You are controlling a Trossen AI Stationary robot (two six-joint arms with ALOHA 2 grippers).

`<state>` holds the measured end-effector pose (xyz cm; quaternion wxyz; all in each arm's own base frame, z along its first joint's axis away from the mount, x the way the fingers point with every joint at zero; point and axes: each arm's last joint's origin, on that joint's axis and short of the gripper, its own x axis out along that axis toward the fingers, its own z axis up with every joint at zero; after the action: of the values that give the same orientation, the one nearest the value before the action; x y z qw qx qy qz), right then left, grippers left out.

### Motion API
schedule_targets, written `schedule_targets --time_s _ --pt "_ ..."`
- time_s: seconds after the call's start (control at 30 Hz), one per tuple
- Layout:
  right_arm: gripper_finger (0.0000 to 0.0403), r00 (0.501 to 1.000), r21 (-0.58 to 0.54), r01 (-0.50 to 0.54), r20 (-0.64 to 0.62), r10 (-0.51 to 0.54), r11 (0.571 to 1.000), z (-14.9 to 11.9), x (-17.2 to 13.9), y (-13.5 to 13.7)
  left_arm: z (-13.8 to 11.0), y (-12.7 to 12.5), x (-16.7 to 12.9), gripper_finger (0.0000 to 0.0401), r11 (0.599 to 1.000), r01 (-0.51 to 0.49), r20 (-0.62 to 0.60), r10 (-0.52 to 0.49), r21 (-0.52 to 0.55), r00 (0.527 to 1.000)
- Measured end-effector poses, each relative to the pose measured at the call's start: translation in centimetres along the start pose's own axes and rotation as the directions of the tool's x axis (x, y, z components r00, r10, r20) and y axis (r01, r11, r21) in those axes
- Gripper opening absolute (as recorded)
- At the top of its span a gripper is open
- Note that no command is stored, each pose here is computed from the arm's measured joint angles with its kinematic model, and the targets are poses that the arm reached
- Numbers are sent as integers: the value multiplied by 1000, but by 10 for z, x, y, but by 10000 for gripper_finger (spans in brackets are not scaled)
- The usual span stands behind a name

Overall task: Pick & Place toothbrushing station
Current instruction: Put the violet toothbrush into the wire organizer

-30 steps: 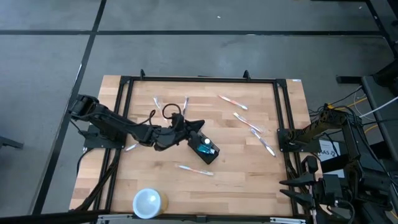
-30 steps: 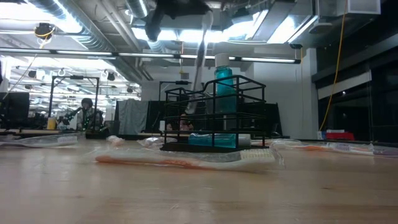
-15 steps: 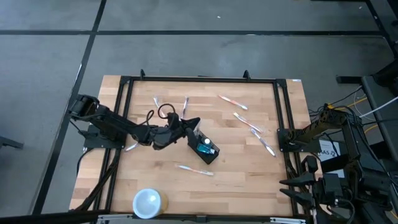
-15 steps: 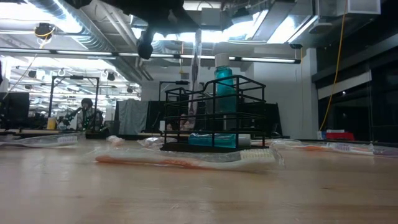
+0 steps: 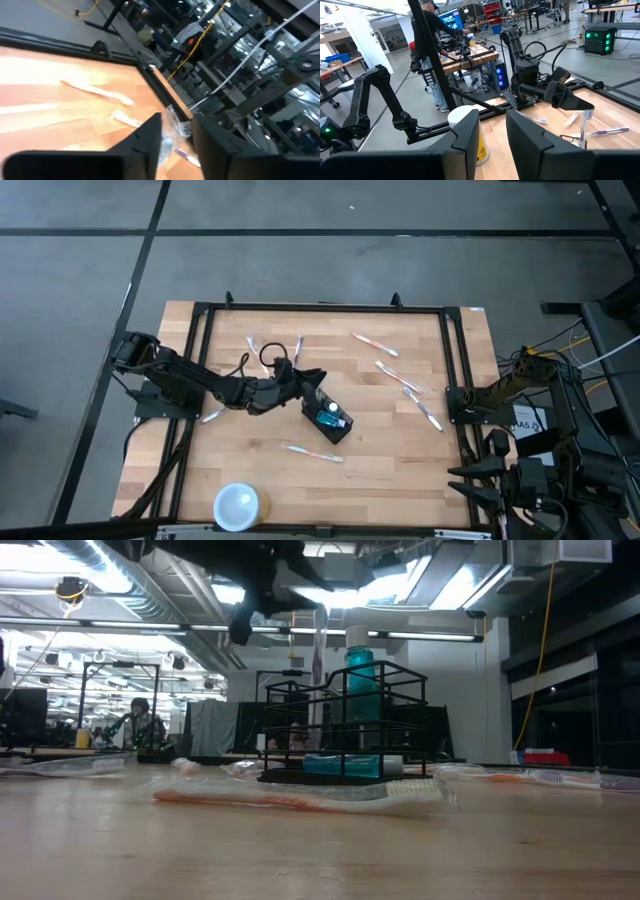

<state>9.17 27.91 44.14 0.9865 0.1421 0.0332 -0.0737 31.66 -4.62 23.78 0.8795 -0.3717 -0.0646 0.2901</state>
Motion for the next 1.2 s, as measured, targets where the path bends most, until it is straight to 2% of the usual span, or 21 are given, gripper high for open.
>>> schedule_targets --time_s 0.2,0.3,0.47,0.57,0.7,0.83,0.93,1.07,1.2 --pt "100 1000 1 0 0 0 1000 0 0 0 5 2 3 181 1000 -9 13 9 -4 1000" --pt "100 1000 3 0 0 0 1000 0 0 0 11 -4 4 201 999 35 9 -35 -19 999" --pt "100 1000 0 0 0 0 1000 0 0 0 11 -7 5 209 999 43 -16 -43 19 999" --pt "100 1000 1 1 0 -1 1000 0 0 0 14 -7 5 206 999 6 -3 -6 43 1000" --pt "100 1000 5 1 0 -1 1000 0 1 0 16 -6 5 206 997 4 -25 -2 76 1000" --pt "100 1000 16 -1 -5 1 1000 0 1 0 25 1 -2 205 980 -125 16 124 155 992" --pt "100 1000 23 -3 -10 4 1000 0 1 0 40 14 -7 203 945 -245 43 242 217 969" --pt "100 1000 12 -2 -8 2 1000 0 1 0 56 44 -3 186 908 -364 -81 387 206 918" --pt "100 1000 -4 9 0 -9 1000 0 3 -1 67 70 9 168 886 -420 -225 457 194 860"
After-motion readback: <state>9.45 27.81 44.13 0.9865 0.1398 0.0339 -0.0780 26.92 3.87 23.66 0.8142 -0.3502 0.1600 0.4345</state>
